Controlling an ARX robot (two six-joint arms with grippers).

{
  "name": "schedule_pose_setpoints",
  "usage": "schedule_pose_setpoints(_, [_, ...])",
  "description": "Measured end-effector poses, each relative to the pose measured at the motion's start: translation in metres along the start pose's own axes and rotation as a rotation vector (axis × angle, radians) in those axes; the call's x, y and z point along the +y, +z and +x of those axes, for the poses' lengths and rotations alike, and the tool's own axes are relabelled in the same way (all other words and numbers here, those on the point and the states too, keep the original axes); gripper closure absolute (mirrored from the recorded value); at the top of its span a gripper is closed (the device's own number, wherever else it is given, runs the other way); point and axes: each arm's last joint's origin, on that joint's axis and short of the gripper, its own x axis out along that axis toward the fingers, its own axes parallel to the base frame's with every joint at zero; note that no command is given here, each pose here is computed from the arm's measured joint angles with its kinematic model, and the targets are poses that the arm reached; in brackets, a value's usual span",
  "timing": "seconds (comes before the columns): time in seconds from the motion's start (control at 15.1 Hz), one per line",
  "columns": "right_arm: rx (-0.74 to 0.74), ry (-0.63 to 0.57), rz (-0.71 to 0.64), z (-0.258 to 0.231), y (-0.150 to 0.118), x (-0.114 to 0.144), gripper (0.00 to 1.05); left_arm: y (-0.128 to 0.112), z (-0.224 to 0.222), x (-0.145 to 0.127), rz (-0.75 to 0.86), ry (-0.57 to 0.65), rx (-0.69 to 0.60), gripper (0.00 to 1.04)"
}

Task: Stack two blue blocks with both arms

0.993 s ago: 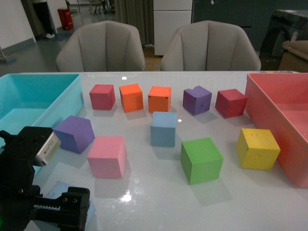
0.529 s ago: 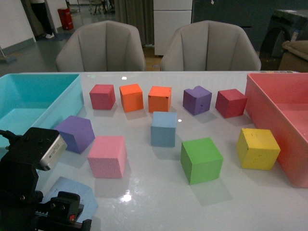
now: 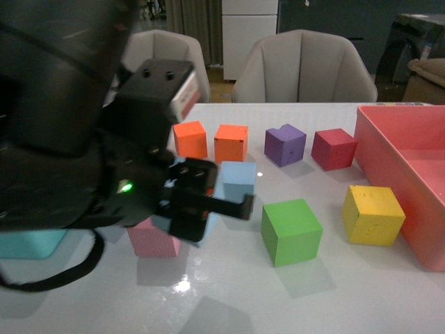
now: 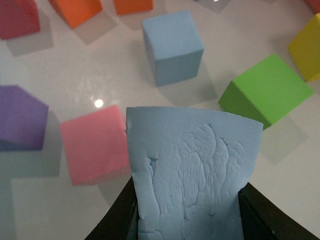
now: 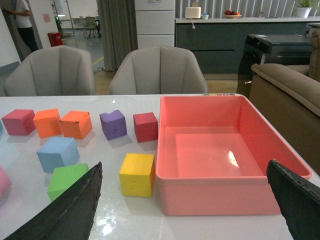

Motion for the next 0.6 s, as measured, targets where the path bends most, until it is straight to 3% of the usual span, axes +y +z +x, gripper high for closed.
schedule_pose_setpoints(0.46, [0.000,0.000,0.000,0.000,0.000,0.000,0.06,0.053,0.053,-0.054,0.001,-0.029,0.030,0.65])
schedule_pose_setpoints(0.6, [0.000,0.000,0.000,0.000,0.000,0.000,0.06,0.088,0.106,-0.044,-0.026,0.043,0.053,0.65])
